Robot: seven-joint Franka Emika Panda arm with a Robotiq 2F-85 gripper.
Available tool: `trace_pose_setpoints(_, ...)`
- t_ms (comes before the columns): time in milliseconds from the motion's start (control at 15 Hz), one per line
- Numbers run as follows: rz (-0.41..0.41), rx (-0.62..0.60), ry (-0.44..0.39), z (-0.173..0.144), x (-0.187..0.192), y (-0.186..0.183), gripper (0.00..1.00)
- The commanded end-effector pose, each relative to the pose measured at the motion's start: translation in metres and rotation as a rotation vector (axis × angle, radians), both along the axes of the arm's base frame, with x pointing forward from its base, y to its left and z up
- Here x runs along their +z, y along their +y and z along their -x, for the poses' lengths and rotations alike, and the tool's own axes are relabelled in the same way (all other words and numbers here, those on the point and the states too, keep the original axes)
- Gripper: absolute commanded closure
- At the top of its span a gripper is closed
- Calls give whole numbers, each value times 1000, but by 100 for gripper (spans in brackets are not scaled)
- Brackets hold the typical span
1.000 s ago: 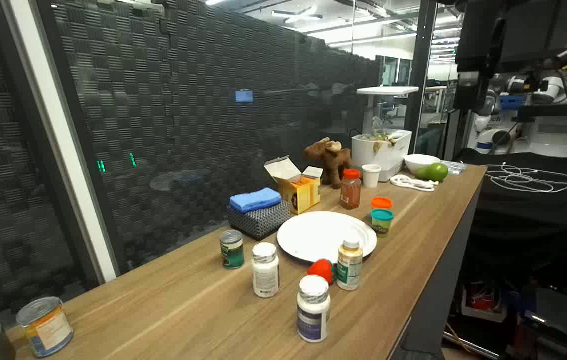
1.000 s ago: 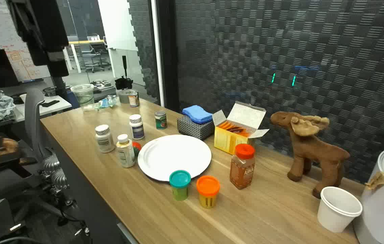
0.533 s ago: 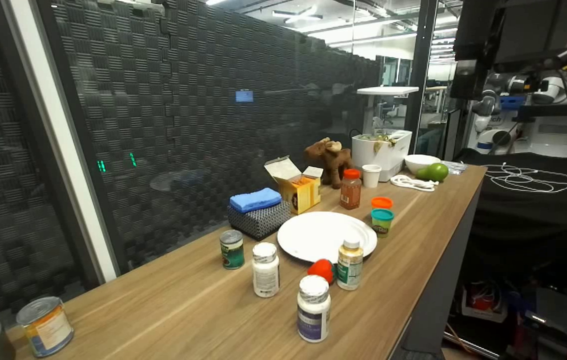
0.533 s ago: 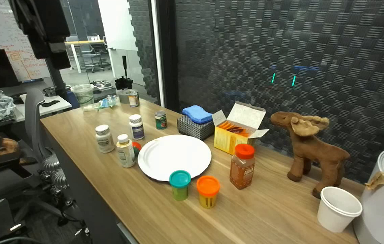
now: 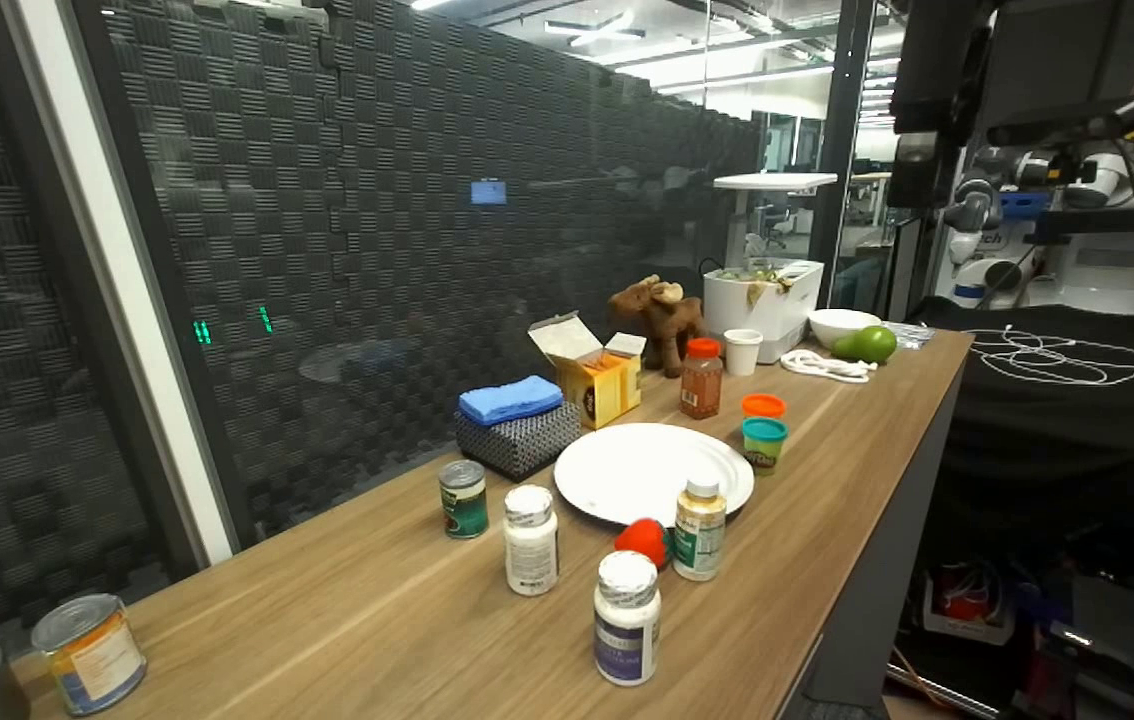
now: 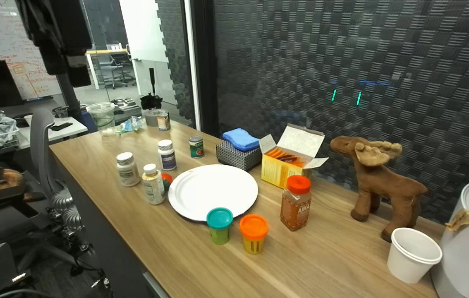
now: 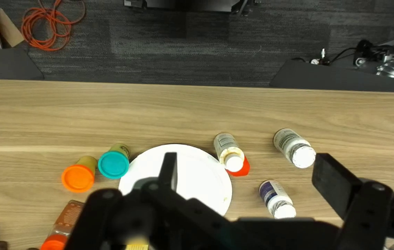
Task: Put the bottles on the tray
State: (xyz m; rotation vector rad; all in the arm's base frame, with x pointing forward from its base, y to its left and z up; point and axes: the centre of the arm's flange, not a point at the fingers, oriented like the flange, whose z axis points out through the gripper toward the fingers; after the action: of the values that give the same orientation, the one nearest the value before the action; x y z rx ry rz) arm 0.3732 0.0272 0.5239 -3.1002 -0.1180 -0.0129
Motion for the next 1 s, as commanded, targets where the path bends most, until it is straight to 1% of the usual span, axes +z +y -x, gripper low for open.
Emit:
trace_pose_setpoints(0,38,65,76,-54,11,36,0)
trace_pose_setpoints(133,57,90,102,-82,5,56,0)
trace_pose_setpoints(200,58,89,95,-96,-1,65,0)
trace_pose_setpoints(467,10,65,94,-149,-27,88,0)
trace_pose_setpoints(600,-21,18,82,-176,-44,97,0)
trace_pose_setpoints(733,-31,-7,79,-202,-63,106,0)
trace_pose_setpoints(933,-42,-27,114,-232,-86,120,0)
